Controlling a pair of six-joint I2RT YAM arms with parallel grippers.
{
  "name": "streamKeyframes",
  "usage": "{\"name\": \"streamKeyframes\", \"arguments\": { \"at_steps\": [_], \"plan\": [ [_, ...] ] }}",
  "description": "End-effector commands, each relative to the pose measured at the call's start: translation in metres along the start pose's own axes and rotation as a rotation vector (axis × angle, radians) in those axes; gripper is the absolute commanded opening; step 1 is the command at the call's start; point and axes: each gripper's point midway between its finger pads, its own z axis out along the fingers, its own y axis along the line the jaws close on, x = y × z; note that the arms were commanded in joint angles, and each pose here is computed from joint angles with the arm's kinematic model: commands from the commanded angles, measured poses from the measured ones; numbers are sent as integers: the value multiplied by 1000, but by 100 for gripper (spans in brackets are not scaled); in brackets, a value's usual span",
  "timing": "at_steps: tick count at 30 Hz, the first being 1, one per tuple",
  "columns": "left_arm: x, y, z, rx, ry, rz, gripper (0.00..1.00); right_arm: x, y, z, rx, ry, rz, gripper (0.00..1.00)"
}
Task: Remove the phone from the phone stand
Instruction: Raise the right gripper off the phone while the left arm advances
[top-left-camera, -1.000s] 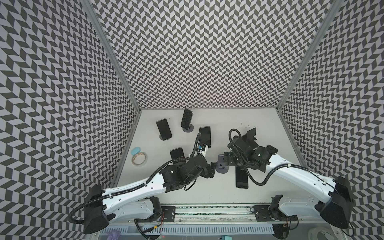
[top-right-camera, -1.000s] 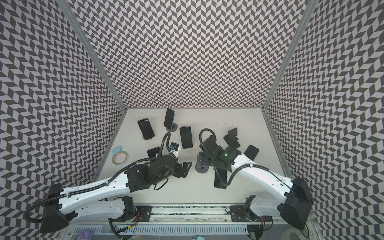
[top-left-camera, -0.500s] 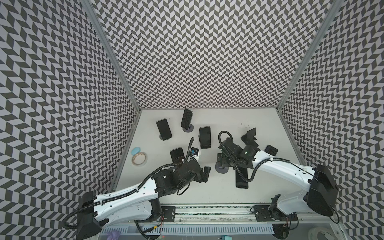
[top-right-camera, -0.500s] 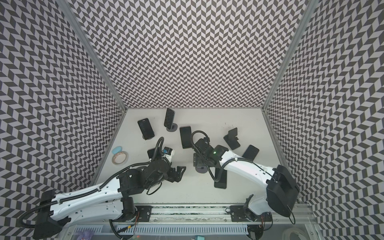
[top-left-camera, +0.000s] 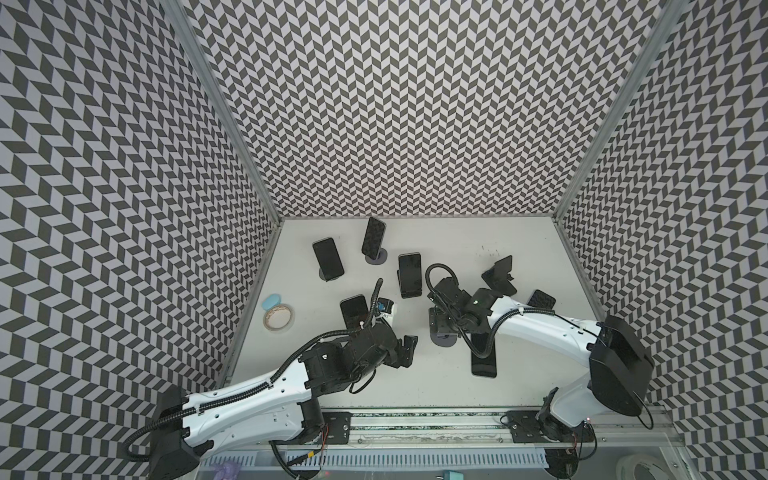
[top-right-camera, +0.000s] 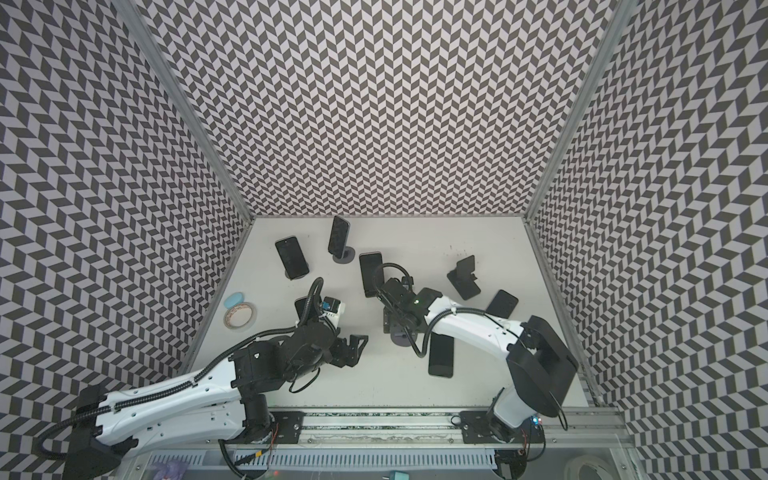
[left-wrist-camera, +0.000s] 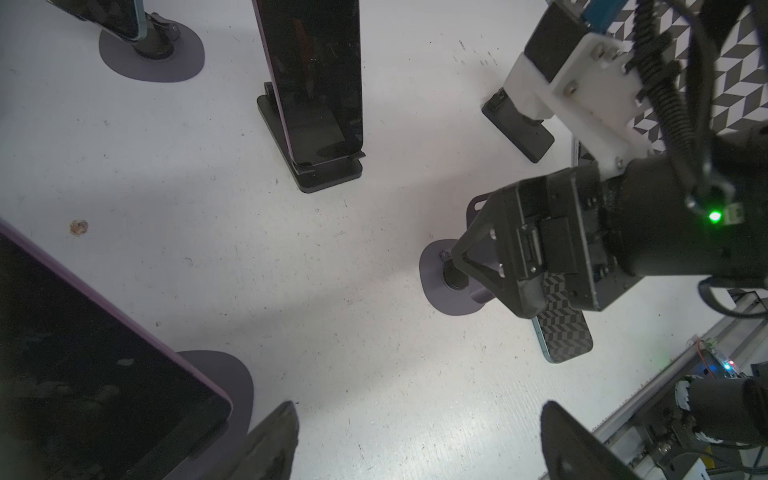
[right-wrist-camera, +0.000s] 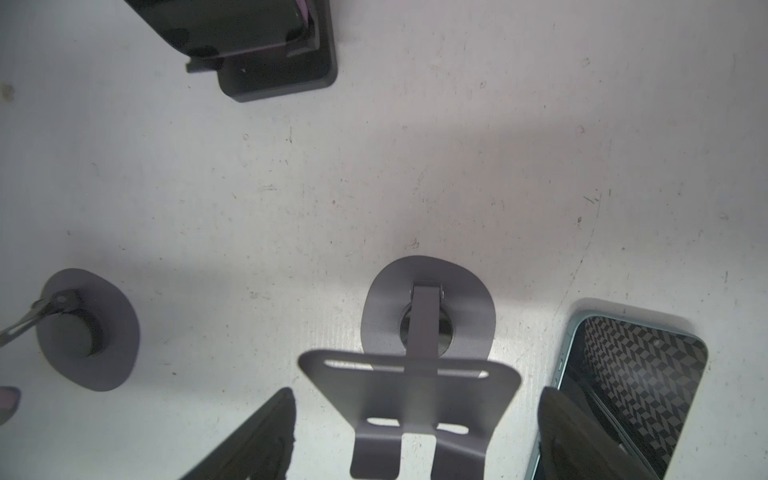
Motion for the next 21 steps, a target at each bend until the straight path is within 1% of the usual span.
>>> {"name": "streamKeyframes", "arguments": {
  "at_steps": [1,9,14,21],
  "plan": [
    [-4,1,0,-7,-14,-13,91,-14,9,-1,-9,-50,7,87],
    [-7,3,0,-10,-23,-6,91,-14,8,8,16,-40,-8,82],
    [-11,4,1,-14,-34,-5,90,-17,5,12,40,-45,-14,81],
    [-13,5,4,-15,-39,-2,90,-21,4,14,51,-47,-22,72]
  ]
}}
